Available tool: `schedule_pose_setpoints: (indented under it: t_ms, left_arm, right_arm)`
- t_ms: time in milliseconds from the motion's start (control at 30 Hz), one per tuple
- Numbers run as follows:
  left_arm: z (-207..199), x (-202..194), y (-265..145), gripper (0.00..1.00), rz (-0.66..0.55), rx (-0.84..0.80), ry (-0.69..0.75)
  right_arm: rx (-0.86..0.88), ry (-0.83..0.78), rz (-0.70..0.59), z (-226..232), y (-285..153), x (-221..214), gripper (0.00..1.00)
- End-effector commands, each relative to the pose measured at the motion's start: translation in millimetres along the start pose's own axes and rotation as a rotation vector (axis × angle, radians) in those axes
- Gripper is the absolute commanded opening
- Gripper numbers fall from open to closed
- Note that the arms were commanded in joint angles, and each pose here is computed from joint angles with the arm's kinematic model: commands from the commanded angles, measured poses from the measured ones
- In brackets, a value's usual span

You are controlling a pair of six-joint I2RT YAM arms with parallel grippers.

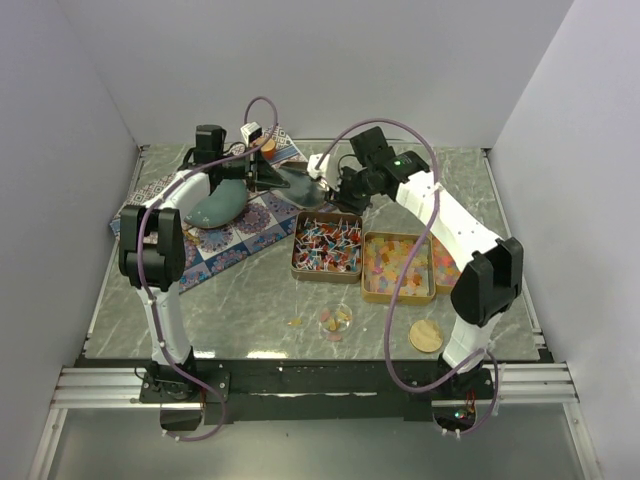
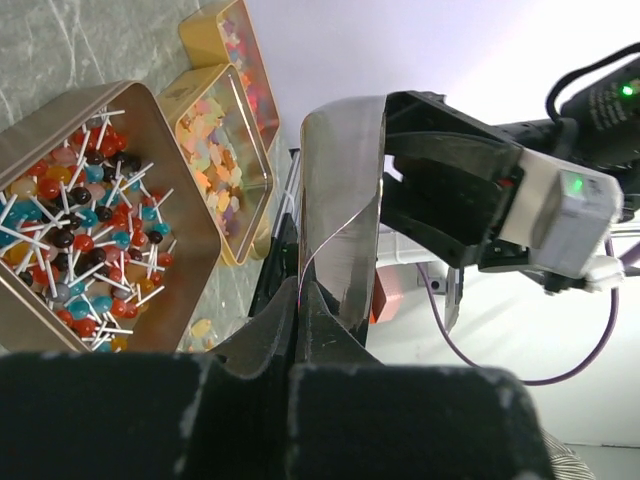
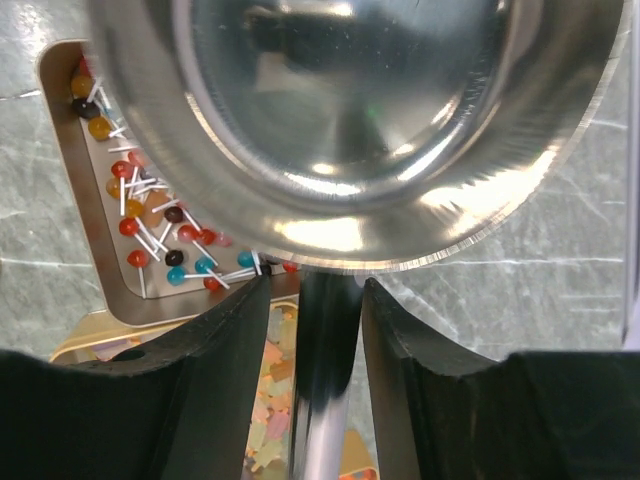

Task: Pack the candies
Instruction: Adjust the spatula, then scoop the fake candies from the storage box.

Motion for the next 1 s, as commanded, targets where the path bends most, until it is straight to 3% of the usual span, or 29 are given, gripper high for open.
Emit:
schedule_pose_setpoints:
  t_ms: [0,133,300,333,367,400,433,500,700,833,967]
  left_arm:
    - [-32.0,-11.3,-5.0,0.01,0.03,-0.041,0.09]
    - [-30.3,-9.5,-4.5,0.01,0.026,-0.039,0.087]
    - [-17.8,-4.4,-3.0,0.01,-0.003,0.005,0.095]
    - [-17.1,-1.2,-3.0,0.07,-0.018,0.02,0.127]
    - [-10.1,6.0,-4.9,0.19,-0.076,0.078,0.107]
    - [-8.9,10.2,-7.2,0.43,-0.112,0.112,0.116]
    - [-17.8,16.1,-11.5,0.52,-0.153,0.145,0.188]
    - [-14.1,31.1,-23.8,0.65,-0.258,0.252,0.189]
    - [-8.6,51.9,-72.0,0.71,-0.496,0.415,0.139]
    - [21.8,30.8,-78.3,0.7,-0.488,0.469,0.049]
    - [44.4,3.2,-76.2,0.69,-0.477,0.47,-0.045]
  right_arm:
    - [-0.039,0.02,-0.01,-17.8,-1.9,3.6,0.45]
    - [-0.031,0.057,-0.012,-18.4,-4.8,3.0,0.23]
    - [-0.07,0.059,-0.035,-23.7,-19.5,9.8,0.06]
    - [-0.078,0.048,-0.035,-26.1,-22.9,10.1,0.0]
    - [-0.084,0.031,-0.022,-27.8,-26.2,8.8,0.0]
    - [-0.052,0.016,0.018,-21.2,-26.9,1.7,0.0]
    - [-0.056,-0.033,0.043,-24.7,-30.4,-1.4,0.0]
    - [0.001,-0.095,0.167,-16.1,-33.2,-26.6,0.0]
    - [0.068,-0.408,0.431,-16.6,-46.9,-79.1,0.0]
    - [0.137,-0.619,0.506,-20.8,-52.5,-91.0,0.0]
    - [0.191,-0.726,0.557,-26.6,-51.8,-95.9,0.0]
Point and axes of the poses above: each gripper's point midway between its finger pads, its own y axis out along the fingers, its own z axis along the line the jaws close on, x = y × z, the point moved 1 cm from there along -y, back along the fingers, and after that the axes turned 12 degrees about -y, right-handed, at the moved point
